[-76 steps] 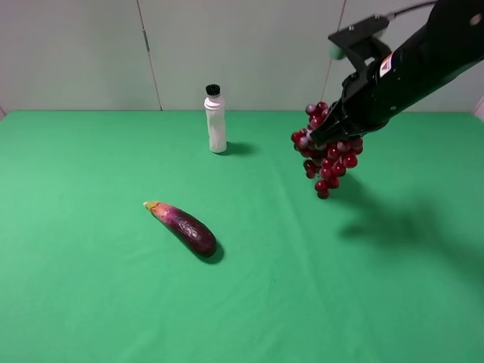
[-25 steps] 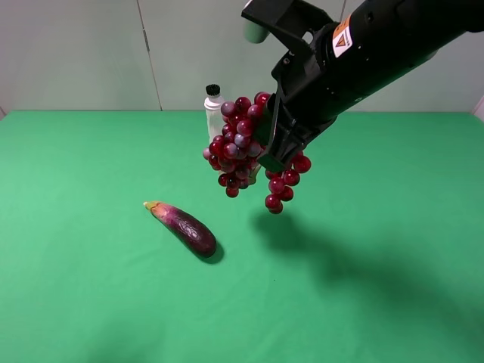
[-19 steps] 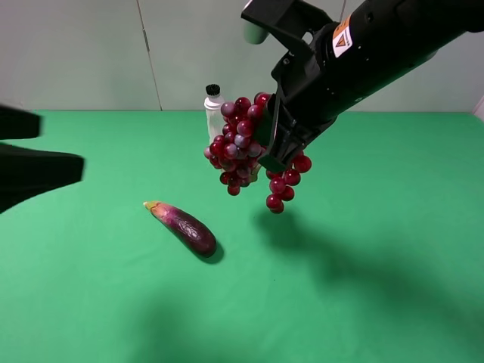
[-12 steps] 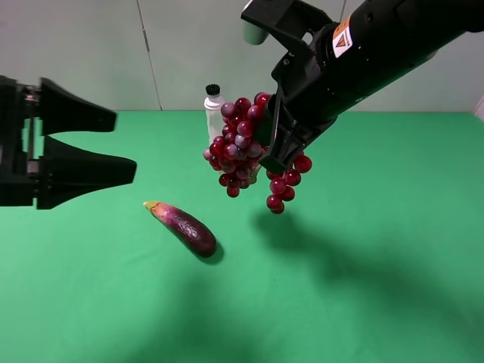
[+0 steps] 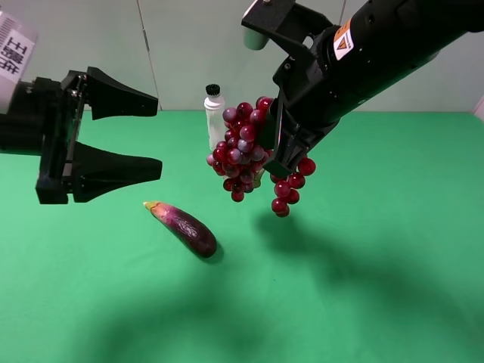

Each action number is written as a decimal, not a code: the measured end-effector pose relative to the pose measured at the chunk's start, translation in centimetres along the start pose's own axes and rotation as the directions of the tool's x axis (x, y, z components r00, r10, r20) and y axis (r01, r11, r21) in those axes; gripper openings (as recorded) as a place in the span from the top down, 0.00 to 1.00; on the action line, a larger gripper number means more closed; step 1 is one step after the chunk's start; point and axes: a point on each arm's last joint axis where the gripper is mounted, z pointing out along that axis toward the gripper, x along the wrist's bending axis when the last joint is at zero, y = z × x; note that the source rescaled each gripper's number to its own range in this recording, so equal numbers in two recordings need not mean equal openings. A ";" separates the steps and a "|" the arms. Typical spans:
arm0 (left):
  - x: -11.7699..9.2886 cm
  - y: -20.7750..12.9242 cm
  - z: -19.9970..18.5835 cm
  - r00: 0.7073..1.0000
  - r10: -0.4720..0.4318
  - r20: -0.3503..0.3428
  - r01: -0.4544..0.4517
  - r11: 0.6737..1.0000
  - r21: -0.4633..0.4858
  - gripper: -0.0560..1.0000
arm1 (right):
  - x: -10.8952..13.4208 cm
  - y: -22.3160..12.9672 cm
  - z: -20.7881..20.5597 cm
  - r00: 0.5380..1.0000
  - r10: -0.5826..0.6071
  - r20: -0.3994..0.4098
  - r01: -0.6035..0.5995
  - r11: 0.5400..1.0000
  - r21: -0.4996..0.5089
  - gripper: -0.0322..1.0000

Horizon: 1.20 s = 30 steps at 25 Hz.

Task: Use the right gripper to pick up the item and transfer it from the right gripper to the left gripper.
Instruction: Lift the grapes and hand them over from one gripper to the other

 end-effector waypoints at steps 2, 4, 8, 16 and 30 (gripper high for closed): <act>0.0 0.0 0.7 1.000 0.008 0.025 -0.008 1.000 -0.001 0.14 | 0.0 0.0 0.0 1.000 0.000 0.000 0.000 1.000 0.001 0.97; -0.1 0.2 1.7 0.997 0.030 0.066 -0.030 1.000 -0.003 0.14 | 0.0 0.0 0.0 1.000 -0.001 0.000 0.001 1.000 0.001 0.97; -0.2 0.5 3.8 0.992 0.063 0.106 -0.065 0.998 0.011 0.14 | 0.0 0.0 0.0 1.000 -0.002 0.000 0.002 1.000 0.001 0.97; 0.8 0.4 7.2 0.993 0.062 0.104 -0.061 0.998 -0.016 0.14 | 0.0 0.0 0.0 1.000 -0.003 -0.001 0.003 1.000 0.001 0.97; 2.2 -0.6 10.5 0.993 0.084 0.087 -0.087 0.995 0.037 0.14 | 0.0 0.0 0.0 1.000 -0.002 -0.003 0.002 1.000 0.002 0.97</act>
